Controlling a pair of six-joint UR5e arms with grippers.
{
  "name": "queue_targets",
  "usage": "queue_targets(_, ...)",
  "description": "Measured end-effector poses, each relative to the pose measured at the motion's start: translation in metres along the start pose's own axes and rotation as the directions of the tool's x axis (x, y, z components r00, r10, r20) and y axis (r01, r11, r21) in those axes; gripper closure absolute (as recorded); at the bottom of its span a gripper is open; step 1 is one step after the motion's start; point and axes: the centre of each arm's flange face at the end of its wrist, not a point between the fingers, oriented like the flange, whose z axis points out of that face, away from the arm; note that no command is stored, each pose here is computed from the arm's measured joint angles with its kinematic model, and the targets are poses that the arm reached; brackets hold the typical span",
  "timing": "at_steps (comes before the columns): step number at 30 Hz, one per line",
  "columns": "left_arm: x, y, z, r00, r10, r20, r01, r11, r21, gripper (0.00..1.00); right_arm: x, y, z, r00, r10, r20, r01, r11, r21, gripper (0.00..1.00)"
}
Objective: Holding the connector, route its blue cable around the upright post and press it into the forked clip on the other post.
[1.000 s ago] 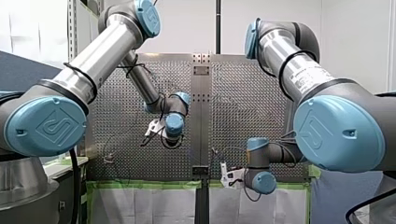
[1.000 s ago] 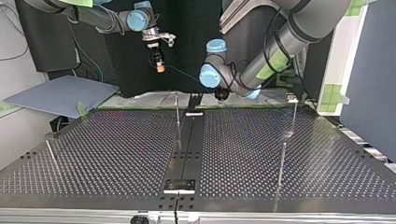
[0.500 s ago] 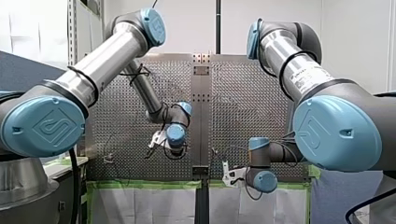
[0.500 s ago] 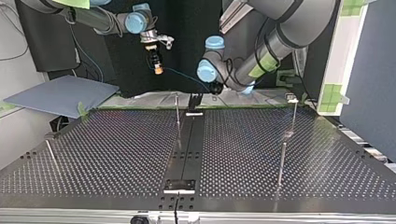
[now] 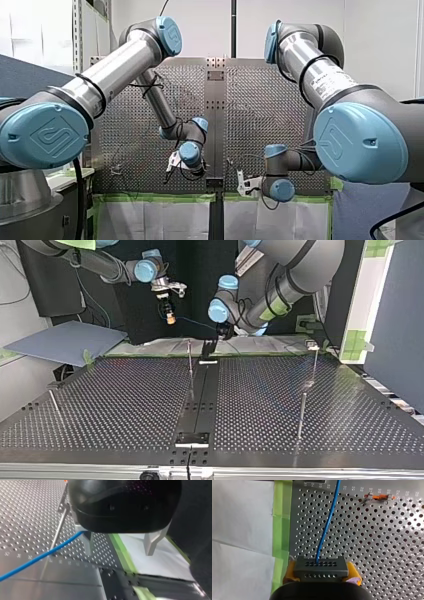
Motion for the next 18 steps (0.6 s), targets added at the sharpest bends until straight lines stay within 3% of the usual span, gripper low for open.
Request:
queue_targets(11, 0.001, -0.017, -0.006, 0.9958, -0.090, 0.014, 0.089, 0.9946, 0.054, 0.00, 0.008, 0.009, 0.015, 0.9999, -0.003, -0.012, 0.003, 1.0000, 0.004, 1.00)
queue_targets(18, 0.002, -0.017, -0.007, 0.9947, -0.102, 0.004, 0.102, 0.9939, 0.043, 0.00, 0.011, 0.017, 0.021, 0.9998, -0.002, -0.017, 0.002, 1.0000, 0.001, 1.00)
